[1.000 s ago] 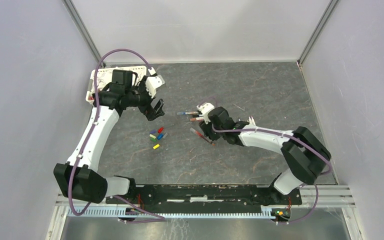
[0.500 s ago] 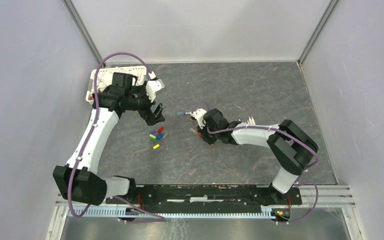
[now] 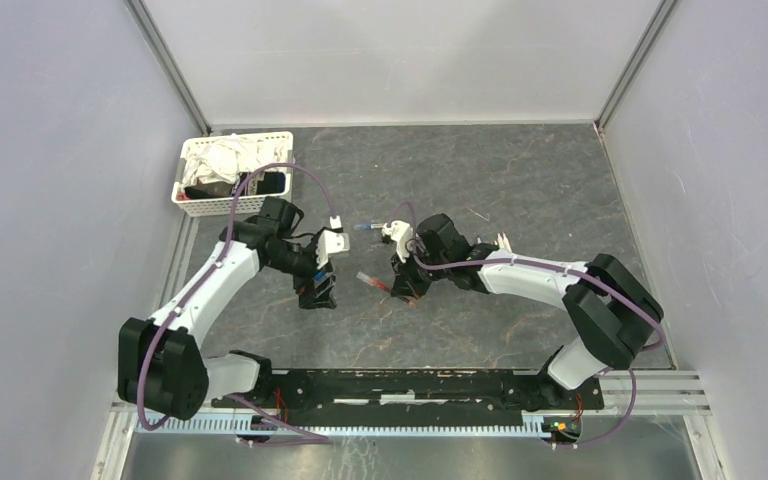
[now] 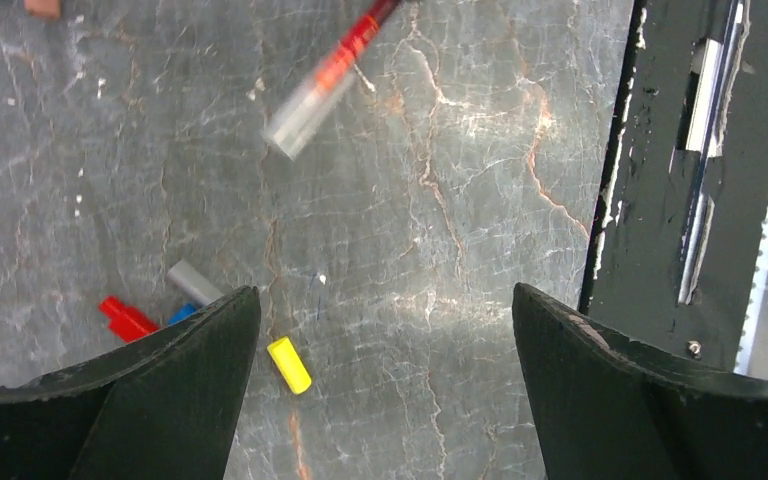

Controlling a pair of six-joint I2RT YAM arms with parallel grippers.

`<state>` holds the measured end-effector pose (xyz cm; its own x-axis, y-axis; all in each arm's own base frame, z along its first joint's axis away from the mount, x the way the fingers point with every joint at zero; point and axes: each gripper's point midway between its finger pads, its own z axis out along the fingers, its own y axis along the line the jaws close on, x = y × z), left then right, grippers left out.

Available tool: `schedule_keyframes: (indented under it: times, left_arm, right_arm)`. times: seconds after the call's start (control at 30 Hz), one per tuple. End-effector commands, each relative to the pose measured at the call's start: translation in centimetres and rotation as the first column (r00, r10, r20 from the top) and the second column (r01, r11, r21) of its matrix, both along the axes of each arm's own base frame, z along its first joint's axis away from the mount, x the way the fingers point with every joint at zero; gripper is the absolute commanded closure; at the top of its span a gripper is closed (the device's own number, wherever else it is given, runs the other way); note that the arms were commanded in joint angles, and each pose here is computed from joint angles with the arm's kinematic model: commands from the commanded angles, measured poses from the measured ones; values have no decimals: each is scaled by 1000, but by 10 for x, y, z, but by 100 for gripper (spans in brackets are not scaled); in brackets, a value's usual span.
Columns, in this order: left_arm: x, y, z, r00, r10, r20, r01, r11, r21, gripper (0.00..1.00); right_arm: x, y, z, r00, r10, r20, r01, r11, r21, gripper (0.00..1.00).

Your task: Open the pen caps

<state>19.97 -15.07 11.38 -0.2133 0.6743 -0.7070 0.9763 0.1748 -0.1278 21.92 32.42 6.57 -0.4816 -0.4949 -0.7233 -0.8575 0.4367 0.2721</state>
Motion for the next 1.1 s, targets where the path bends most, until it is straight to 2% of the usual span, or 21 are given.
schedule_keyframes:
  times: [0.0, 0.27, 0.47, 0.73, 0.8, 0.83, 0.87, 0.9, 1.0, 1.07]
  left_arm:
    - [8, -16, 10, 982, -113, 153, 118, 993, -22, 0]
    - [7, -33, 8, 974, -174, 144, 179, 984, -22, 5]
    - [-8, -45, 6, 973, -210, 96, 217, 974, -65, 24]
    - [-23, -50, 7, 963, -258, 75, 264, 961, -78, 67]
    - [-26, -50, 5, 960, -274, 60, 278, 958, -72, 81]
    - [-27, -50, 4, 960, -277, 52, 280, 958, -67, 92]
    - [-27, -50, 3, 960, -277, 46, 279, 958, -63, 97]
    - [-26, -49, 3, 960, -277, 44, 279, 959, -59, 98]
    - [-25, -50, 7, 959, -276, 56, 280, 958, -60, 98]
    - [-23, -51, 13, 958, -276, 73, 281, 957, -67, 98]
  right_arm:
    - [-36, 24, 38, 975, 201, -96, -180, 964, 194, 100]
    - [-47, 36, 57, 945, 297, -138, -253, 930, 265, 100]
    - [-45, 42, 64, 942, 305, -141, -255, 922, 291, 100]
    - [-40, 46, 63, 945, 293, -143, -244, 927, 285, 100]
    - [-40, 46, 63, 945, 289, -152, -237, 928, 288, 100]
    - [-38, 49, 65, 946, 290, -144, -238, 924, 299, 99]
    - [-38, 50, 66, 947, 288, -143, -234, 922, 308, 92]
    - [-39, 50, 66, 946, 287, -148, -230, 920, 317, 81]
    - [-44, 53, 66, 938, 295, -184, -215, 908, 359, 60]
    - [-48, 56, 64, 929, 308, -205, -215, 901, 377, 55]
